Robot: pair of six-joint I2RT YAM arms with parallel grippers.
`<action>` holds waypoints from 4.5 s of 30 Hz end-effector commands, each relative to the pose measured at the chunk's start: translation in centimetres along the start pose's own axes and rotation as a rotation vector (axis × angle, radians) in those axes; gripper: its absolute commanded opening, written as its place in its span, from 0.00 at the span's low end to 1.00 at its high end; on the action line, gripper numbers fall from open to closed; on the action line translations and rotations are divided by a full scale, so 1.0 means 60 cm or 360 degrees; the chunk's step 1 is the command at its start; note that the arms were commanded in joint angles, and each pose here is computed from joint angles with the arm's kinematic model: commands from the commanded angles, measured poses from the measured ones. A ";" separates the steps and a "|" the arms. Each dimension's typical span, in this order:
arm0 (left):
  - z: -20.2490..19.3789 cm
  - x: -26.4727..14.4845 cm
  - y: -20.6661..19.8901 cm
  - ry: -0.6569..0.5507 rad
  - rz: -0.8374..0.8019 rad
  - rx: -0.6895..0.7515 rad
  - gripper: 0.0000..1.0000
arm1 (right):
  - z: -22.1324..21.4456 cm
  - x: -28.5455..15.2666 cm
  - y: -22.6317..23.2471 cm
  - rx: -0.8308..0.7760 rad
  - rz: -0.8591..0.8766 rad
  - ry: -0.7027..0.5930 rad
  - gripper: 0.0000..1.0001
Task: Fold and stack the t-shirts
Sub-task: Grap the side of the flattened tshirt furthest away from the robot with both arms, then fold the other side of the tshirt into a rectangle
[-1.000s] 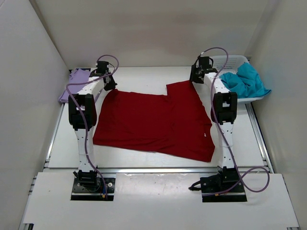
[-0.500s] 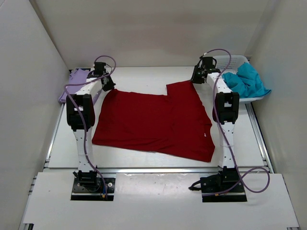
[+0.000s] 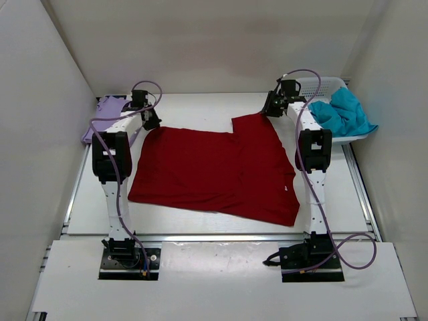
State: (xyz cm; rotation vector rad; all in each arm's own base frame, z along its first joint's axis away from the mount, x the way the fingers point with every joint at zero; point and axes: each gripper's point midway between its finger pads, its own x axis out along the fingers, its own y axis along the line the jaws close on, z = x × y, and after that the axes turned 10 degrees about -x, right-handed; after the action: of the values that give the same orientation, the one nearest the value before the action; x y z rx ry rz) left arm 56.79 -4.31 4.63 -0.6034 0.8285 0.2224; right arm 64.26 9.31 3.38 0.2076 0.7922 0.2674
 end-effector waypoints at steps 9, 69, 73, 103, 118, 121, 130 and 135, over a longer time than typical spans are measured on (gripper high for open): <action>0.061 -0.071 -0.051 -0.0148 -0.0175 -0.0005 0.00 | 0.032 -0.004 0.019 -0.0015 0.0039 -0.0072 0.00; -0.028 -0.226 0.100 -0.0120 -0.0177 -0.0214 0.00 | -0.264 -0.530 0.134 0.0086 0.0034 -0.0401 0.00; -0.038 -0.231 0.126 -0.0109 -0.0145 -0.0237 0.00 | -0.307 -0.533 0.125 0.0145 0.0046 -0.0377 0.00; -0.025 -0.332 0.079 -0.0466 -0.0319 -0.0372 0.24 | -0.376 -0.535 0.172 0.0059 0.0064 -0.0411 0.00; -0.393 -0.357 -0.087 0.0133 -0.0856 0.0116 0.21 | -0.308 -0.383 0.233 -0.0246 0.0314 -0.0300 0.55; -0.422 -0.361 -0.073 0.0197 -0.0885 0.0084 0.21 | -0.316 -0.365 0.230 -0.0246 0.0345 -0.0294 0.57; -0.443 -0.376 -0.039 0.0225 -0.0920 0.0040 0.21 | -0.338 -0.335 0.242 -0.0175 0.0510 -0.0210 0.52; -0.446 -0.375 -0.026 0.0229 -0.0926 -0.0004 0.21 | -0.362 -0.348 0.250 -0.0185 0.0557 -0.0190 0.32</action>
State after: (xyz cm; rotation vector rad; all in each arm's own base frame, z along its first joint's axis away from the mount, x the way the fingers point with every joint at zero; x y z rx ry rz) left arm 25.82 -20.17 7.46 -0.8101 0.7826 -0.3290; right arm 32.18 18.14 5.17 0.2442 0.6910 0.5805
